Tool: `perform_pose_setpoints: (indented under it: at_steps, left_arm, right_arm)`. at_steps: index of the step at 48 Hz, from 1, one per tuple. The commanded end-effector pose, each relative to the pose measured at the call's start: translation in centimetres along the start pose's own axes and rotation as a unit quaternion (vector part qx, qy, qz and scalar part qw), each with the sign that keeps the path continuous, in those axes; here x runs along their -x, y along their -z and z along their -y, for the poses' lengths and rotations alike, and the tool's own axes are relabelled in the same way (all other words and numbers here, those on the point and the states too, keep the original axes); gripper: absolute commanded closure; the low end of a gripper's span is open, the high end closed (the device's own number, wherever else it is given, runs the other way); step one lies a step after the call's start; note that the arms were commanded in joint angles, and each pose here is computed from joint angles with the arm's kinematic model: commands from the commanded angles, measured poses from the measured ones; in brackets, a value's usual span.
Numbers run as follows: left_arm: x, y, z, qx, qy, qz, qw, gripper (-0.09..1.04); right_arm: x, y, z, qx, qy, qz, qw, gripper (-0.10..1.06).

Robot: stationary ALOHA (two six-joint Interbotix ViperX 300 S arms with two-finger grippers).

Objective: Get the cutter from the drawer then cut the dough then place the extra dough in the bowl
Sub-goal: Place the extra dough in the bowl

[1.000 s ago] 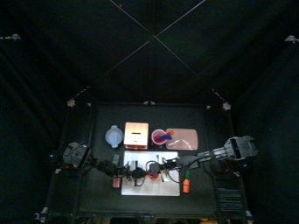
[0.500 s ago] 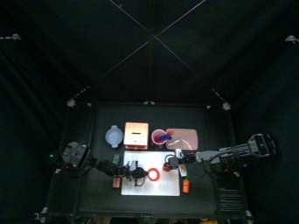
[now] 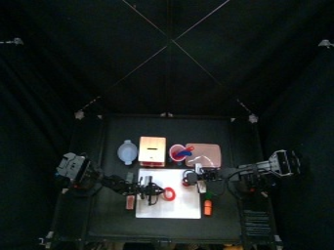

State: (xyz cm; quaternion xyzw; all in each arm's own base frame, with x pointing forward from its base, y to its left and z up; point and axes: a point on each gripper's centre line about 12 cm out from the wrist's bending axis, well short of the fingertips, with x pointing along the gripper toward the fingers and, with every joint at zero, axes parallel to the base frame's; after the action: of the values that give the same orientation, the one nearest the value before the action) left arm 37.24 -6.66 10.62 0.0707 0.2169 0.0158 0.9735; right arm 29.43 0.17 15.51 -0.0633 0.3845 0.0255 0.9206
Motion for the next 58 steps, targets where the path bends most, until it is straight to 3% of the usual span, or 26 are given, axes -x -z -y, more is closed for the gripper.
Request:
perform_pose_setpoints:
  at_steps: [1,10,17,29,45,58]
  left_arm:
    - [0.2,-1.1,-0.5,0.003,-0.005,0.015,1.000,0.47]
    - [0.2,-1.2,-0.5,-0.006,-0.006,0.017,1.000,0.47]
    - [0.1,-1.0,-0.7,-0.026,-0.008,0.013,1.000,0.47]
    - [-1.2,-0.2,-1.8,-0.073,-0.012,-0.018,0.997,0.42]
    - [-2.5,-0.5,-1.4,-0.085,0.020,-0.057,0.995,0.13]
    - [-3.6,-0.2,-1.9,-0.078,0.014,-0.065,0.995,0.11]
  right_arm:
    - [0.0,-0.6,0.2,-0.016,0.001,0.011,0.9998,0.54]
    - [0.0,-1.1,0.3,-0.038,0.002,0.015,0.9991,0.28]
    - [0.0,-1.8,0.4,-0.055,0.001,0.024,0.9982,0.16]
    - [0.2,-2.9,0.4,-0.060,-0.001,0.031,0.9977,0.16]
    - [0.3,-3.7,0.3,-0.075,-0.006,0.031,0.9967,0.16]
    - [0.3,-3.6,0.3,-0.079,-0.007,0.028,0.9964,0.16]
